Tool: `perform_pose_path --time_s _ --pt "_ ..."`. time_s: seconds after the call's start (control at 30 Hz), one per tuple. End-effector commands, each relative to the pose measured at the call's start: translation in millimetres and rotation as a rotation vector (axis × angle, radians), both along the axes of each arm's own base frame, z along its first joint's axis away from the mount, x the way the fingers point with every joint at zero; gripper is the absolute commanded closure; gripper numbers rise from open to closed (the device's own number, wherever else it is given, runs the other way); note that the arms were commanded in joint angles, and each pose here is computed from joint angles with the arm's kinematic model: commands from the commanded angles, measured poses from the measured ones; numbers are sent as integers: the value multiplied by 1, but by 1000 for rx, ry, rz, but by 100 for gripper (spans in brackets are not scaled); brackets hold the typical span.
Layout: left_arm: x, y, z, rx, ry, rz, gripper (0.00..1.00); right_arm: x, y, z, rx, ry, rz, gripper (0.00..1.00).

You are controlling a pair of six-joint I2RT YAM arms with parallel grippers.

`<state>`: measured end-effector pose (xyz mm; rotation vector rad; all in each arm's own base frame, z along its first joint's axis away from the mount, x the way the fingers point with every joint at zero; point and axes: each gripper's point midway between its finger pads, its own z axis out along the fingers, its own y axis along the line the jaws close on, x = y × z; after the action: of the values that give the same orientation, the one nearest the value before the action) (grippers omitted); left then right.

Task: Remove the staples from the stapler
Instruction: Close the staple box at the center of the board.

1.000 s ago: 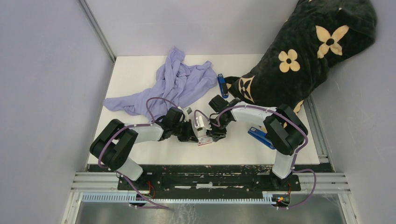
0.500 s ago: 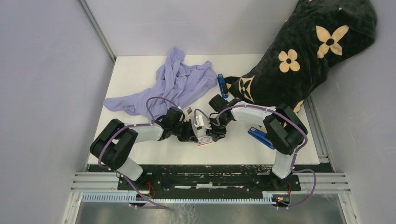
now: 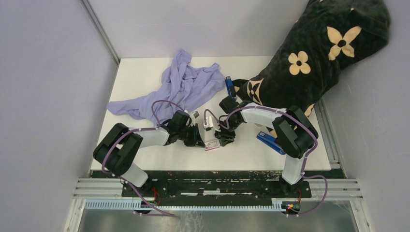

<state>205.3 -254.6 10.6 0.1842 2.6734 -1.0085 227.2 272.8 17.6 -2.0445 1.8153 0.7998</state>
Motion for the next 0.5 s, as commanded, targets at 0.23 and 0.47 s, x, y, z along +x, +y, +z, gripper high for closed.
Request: perform_pose_path --time_s 0.23,0.47 --pt "-20 22 -31 129 65 -39 97 14 26 9 96 -6 -26 88" --pt "-19 19 -30 119 66 -42 97 9 32 4 83 -18 -14 88"
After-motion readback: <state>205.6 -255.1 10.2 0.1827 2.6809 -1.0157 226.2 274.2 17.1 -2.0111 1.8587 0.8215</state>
